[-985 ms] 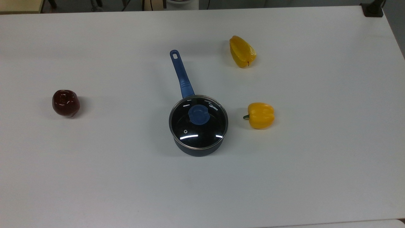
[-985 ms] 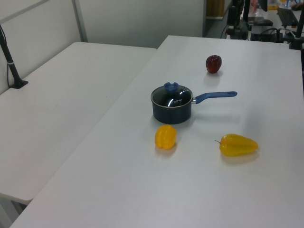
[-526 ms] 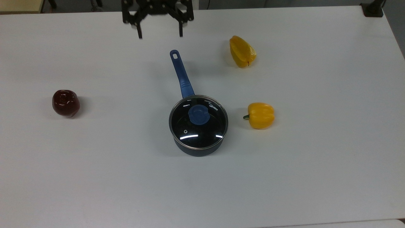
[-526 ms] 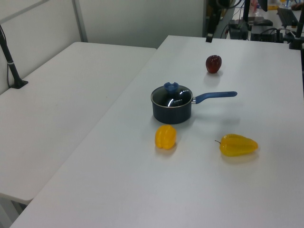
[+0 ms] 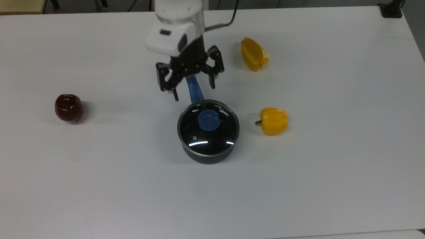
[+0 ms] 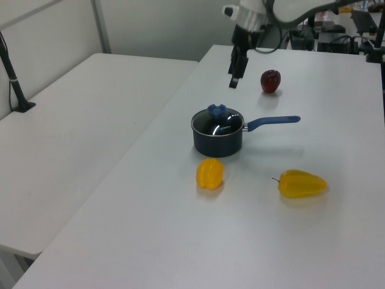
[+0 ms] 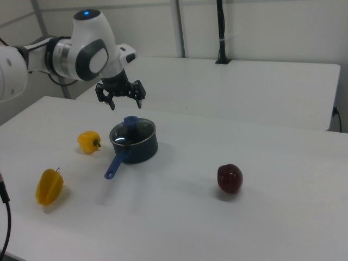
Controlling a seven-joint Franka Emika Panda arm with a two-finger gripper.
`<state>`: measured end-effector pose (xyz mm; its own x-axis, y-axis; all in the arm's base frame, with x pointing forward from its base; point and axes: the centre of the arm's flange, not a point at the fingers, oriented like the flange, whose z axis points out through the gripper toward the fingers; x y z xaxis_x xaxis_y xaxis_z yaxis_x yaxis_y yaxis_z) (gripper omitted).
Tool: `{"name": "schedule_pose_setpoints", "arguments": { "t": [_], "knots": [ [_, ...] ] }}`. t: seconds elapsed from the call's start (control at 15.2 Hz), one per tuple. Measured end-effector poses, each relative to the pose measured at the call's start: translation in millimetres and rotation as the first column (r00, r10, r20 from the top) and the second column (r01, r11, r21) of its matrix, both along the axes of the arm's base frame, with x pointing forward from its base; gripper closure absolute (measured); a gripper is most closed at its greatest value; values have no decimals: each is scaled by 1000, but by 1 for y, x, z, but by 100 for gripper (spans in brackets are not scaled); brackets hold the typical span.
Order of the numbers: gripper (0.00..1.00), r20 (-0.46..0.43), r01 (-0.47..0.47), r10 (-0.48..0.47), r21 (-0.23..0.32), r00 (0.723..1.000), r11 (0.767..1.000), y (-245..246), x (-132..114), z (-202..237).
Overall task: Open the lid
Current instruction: 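Move the open gripper down over the blue knob of the glass lid, then close the gripper on the blue lid knob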
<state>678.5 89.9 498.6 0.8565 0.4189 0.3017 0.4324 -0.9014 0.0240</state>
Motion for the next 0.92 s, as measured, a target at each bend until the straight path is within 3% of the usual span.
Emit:
{"name": "schedule_pose_setpoints", "arguments": {
  "t": [0.26,0.92],
  "knots": [
    [0,31,-25,24,16,999,1000,18,19,-47],
    [6,-4,43,-43,42,999,998,20,22,-69]
  ]
}}
